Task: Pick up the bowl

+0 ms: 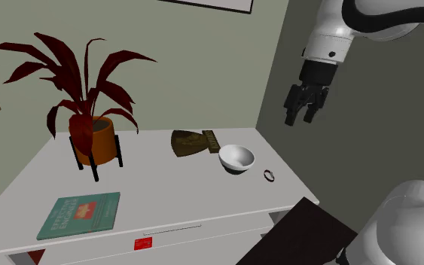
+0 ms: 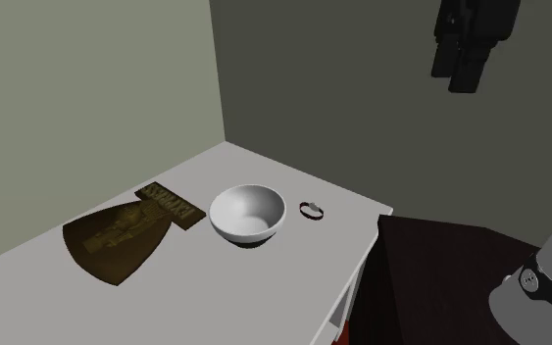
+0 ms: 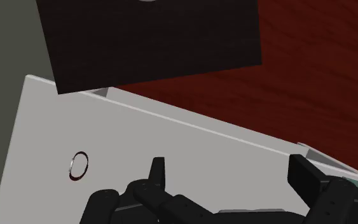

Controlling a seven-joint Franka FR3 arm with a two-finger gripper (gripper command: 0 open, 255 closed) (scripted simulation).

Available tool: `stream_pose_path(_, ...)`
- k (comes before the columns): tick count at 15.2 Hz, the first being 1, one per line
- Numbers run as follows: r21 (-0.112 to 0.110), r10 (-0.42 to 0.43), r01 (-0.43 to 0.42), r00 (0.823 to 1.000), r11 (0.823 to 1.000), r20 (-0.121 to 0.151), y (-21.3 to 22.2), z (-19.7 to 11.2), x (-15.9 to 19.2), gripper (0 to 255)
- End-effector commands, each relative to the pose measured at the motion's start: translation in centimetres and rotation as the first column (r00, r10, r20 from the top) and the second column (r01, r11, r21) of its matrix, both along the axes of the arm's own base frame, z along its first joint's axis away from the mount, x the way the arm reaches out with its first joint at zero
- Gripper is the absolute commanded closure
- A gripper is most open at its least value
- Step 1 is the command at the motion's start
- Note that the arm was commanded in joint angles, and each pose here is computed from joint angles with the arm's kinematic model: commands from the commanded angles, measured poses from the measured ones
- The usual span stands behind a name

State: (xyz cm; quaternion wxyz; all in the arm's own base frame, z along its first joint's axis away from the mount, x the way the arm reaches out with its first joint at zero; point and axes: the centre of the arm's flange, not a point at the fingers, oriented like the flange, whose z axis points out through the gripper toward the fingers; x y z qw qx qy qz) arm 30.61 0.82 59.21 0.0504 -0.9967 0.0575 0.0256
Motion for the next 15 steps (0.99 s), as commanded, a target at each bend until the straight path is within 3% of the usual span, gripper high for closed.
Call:
stream_pose_path(1,0.000,0.000,0.000,1.000,1.000,0.000,0.0,0.0,0.0,0)
stream_pose_path(15,0.015,0.011,-0.011,1.000,1.000,-0.002,-9.6,-12.0,10.6,0)
